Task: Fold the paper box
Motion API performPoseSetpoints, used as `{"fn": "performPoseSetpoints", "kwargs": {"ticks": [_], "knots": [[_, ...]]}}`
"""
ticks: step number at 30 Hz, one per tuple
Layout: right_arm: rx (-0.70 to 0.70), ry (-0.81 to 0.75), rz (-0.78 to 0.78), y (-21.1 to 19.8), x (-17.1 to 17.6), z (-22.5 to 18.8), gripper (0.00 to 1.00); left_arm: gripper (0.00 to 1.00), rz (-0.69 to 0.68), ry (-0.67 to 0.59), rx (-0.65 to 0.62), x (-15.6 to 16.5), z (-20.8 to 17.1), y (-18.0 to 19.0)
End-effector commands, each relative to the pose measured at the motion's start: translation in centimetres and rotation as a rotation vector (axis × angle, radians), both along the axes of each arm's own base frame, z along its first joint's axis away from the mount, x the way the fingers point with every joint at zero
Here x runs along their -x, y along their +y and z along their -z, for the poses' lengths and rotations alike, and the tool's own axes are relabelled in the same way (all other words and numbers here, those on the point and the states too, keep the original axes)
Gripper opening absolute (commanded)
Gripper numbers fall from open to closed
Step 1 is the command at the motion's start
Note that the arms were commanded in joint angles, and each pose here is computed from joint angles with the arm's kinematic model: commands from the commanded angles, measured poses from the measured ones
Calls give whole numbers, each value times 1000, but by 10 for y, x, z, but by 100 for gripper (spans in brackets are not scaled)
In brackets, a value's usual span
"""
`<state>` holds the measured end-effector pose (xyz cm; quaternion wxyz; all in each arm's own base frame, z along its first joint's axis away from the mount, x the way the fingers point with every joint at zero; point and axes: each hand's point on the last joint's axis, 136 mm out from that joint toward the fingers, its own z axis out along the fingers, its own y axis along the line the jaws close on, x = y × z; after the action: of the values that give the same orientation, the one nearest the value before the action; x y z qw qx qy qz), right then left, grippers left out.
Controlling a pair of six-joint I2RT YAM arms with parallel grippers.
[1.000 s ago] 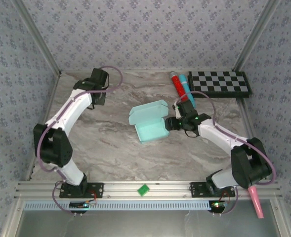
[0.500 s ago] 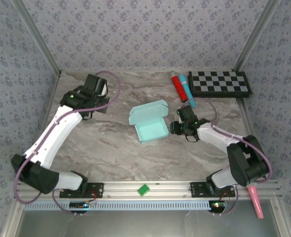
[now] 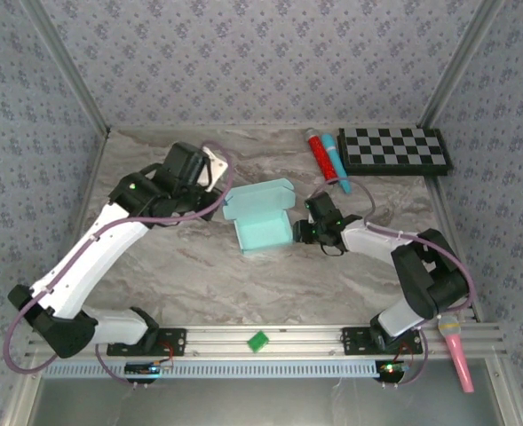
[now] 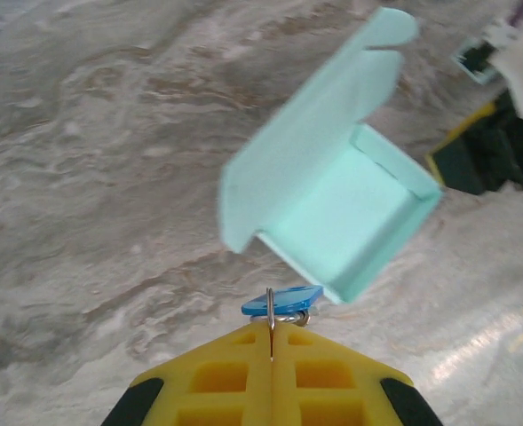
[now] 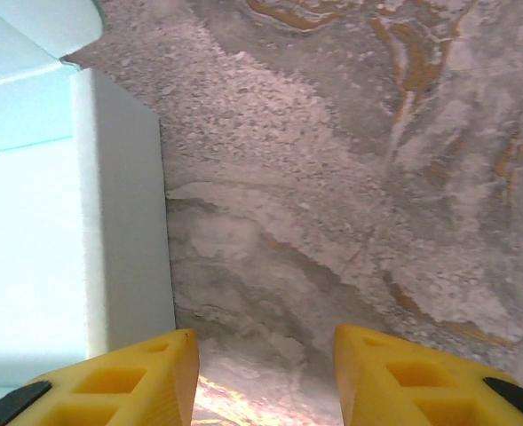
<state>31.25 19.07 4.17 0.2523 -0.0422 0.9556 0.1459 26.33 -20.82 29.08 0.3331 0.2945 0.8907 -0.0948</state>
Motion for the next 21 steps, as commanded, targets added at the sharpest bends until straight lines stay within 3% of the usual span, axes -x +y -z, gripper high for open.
{"fn": "performPoseSetpoints", "kwargs": {"ticks": [1,11,21], "knots": [[5,34,-9,7,6,8,46,0,88,22,21,5,2,-24],[18,-33,-4,8,2,-11,46,0,163,121,11,2,60,-72],[44,-89,44,-11,4,-28,46,0,128,165,-102,-18,124,-81]]}}
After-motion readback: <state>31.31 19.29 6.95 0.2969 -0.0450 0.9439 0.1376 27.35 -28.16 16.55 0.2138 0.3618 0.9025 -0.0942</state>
